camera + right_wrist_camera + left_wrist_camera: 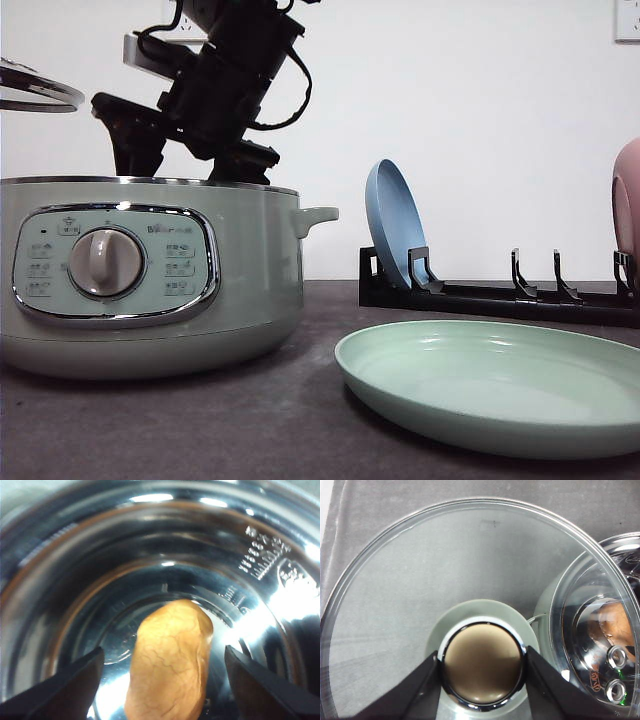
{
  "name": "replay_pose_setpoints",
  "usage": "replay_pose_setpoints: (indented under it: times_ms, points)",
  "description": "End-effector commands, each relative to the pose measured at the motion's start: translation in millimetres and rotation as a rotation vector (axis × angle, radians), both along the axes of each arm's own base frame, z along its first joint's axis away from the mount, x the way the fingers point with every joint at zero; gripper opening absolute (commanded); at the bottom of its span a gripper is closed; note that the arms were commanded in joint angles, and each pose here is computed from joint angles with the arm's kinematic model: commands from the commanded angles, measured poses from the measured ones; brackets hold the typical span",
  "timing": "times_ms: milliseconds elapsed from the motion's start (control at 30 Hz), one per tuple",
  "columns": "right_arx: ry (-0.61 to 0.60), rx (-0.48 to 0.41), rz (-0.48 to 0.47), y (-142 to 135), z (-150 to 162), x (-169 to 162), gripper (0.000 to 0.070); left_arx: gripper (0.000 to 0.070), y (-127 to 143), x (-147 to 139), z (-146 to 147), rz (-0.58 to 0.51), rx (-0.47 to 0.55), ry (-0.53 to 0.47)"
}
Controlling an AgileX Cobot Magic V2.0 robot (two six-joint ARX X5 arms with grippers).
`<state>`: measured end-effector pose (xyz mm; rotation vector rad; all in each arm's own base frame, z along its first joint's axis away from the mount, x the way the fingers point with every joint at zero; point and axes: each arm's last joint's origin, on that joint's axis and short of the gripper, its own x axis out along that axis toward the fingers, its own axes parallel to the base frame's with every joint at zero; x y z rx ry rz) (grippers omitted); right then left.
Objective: Transfer potato from steamer to green plate
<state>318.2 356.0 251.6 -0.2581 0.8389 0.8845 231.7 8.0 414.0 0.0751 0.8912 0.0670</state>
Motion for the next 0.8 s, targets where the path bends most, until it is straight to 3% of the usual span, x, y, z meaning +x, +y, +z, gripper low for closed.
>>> replay_pose_setpoints:
  times_ms: [0, 600, 700, 767]
  points:
    - [-0.007, -0.007, 0.024, 11, -8, 0, 0.0485, 0.0003, 0, -3, 12, 0.011, -0.003, -0.069]
    - [0.013, -0.056, 0.016, 16, -29, 1, 0.0480, 0.0003, 0, -3, 12, 0.010, -0.003, -0.070]
    - [0.027, -0.071, 0.016, 16, -33, 1, 0.0470, 0.0003, 0, -3, 12, 0.010, -0.003, -0.070]
    - [0.029, -0.074, 0.017, 16, -34, 1, 0.0426, 0.0003, 0, -3, 12, 0.010, -0.003, -0.070]
